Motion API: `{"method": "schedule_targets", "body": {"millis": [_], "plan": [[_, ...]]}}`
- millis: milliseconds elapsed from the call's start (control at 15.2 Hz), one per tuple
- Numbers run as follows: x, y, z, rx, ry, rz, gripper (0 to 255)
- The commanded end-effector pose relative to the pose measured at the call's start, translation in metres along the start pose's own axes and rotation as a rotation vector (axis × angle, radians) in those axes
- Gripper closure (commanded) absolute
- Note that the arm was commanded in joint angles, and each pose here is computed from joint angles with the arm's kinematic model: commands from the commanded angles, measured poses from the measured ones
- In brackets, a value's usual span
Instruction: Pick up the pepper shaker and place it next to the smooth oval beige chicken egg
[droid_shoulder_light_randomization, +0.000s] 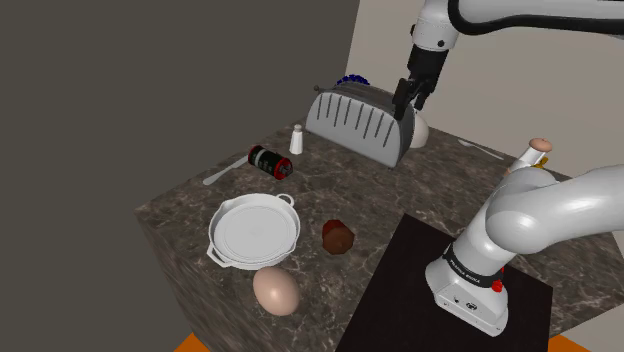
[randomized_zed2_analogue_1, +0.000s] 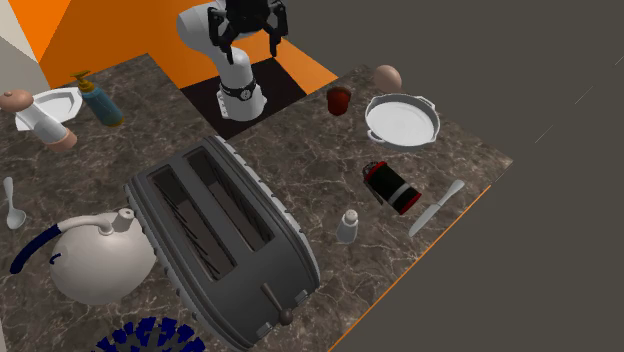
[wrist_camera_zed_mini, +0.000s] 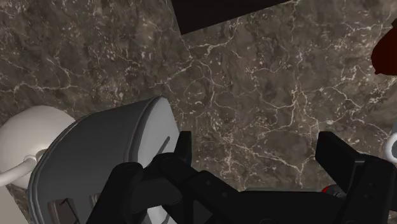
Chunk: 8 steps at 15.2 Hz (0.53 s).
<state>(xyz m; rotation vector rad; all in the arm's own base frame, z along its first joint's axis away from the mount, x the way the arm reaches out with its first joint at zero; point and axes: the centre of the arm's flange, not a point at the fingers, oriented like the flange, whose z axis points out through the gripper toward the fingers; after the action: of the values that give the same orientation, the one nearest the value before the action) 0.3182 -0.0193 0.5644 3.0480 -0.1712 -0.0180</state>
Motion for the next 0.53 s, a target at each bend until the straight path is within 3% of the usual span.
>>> {"method": "schedule_targets", "body": {"millis": [0,462], "plan": [[0.0,0.0,0.0,0.0,0.0,0.0,0],[0.075,-0.018,0.044,0.03,0.021,0.03,0]]}}
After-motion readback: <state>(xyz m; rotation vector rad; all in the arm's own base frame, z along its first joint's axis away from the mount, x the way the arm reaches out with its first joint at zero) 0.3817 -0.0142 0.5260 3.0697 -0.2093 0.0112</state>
